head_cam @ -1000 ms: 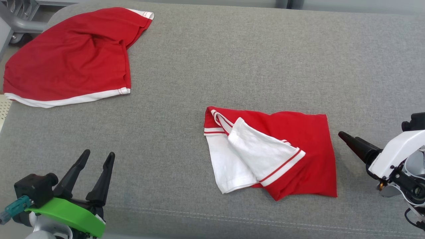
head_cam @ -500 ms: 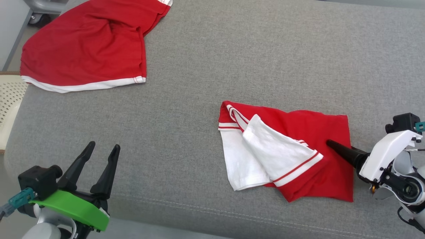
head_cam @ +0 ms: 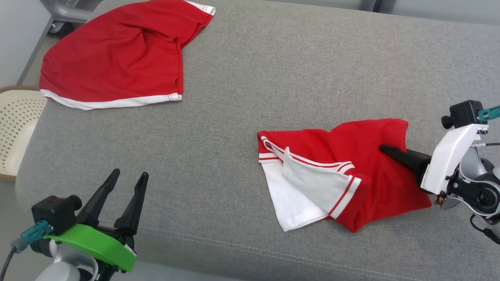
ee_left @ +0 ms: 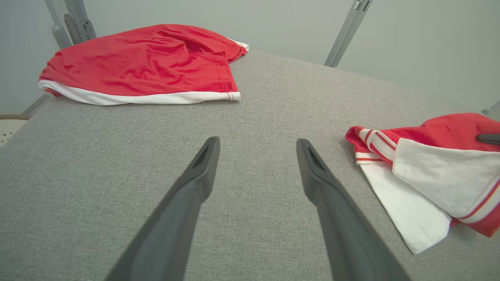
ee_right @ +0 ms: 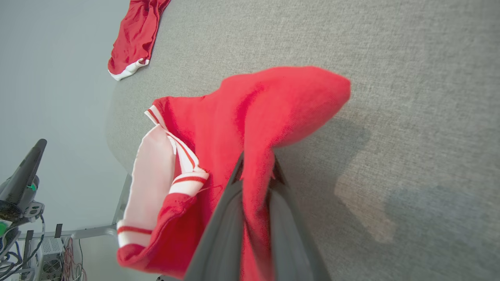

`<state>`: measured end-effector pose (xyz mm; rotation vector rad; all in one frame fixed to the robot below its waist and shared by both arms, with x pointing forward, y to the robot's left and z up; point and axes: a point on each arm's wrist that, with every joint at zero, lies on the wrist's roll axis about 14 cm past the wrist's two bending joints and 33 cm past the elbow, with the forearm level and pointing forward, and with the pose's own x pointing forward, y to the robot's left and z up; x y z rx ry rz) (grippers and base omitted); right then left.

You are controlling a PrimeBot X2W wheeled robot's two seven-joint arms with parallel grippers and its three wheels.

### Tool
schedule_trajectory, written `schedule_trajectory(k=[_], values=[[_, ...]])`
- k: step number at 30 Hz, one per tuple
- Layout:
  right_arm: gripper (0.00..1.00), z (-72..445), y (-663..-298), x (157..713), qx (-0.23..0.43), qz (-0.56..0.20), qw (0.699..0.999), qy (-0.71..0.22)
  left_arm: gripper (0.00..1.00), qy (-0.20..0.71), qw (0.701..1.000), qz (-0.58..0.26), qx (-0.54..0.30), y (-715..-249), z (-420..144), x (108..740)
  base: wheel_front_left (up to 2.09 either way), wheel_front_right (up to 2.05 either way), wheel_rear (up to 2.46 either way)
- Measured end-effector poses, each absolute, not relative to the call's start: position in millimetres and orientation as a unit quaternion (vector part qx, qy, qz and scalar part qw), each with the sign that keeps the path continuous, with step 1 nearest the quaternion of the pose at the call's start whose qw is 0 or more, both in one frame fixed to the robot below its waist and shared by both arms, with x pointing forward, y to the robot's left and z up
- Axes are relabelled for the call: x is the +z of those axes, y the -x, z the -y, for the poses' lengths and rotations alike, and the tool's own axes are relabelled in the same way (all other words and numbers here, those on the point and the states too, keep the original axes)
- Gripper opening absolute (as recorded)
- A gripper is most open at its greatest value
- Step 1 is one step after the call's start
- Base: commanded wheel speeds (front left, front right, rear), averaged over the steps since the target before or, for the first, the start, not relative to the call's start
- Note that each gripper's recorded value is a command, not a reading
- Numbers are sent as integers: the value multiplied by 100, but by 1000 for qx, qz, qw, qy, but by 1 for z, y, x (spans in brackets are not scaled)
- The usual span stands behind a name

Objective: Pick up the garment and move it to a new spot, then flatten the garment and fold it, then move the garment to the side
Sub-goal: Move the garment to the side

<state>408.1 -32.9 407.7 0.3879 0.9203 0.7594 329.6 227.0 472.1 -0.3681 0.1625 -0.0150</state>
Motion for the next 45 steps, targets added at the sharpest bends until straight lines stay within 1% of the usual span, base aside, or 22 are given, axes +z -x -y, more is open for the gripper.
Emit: schedule_trajectory(k=[6, 11, 15, 21, 33, 38, 45], values=[[0, 21, -405, 439, 403, -408, 806, -145, 100, 188, 979, -69, -17, -329, -220, 478, 0, 0, 0], [0, 30, -406, 444, 398, -413, 809, -127, 100, 195, 978, -64, -29, -329, -212, 480, 0, 0, 0], [0, 42, -412, 435, 371, -427, 816, -121, 100, 195, 978, -64, -29, -329, -212, 480, 0, 0, 0], [0, 67, -434, 422, 315, -439, 834, -111, 100, 192, 979, -64, -30, -329, -211, 480, 0, 0, 0], [0, 101, -473, 421, 260, -421, 866, -71, 100, 193, 977, -76, -56, -347, -199, 476, 0, 0, 0], [0, 133, -493, 423, 217, -407, 886, -47, 100, 194, 974, -84, -79, -360, -188, 472, 0, 0, 0], [0, 178, -508, 417, 157, -400, 902, -31, 100, 186, 970, -94, -124, -382, -167, 465, 0, 0, 0]])
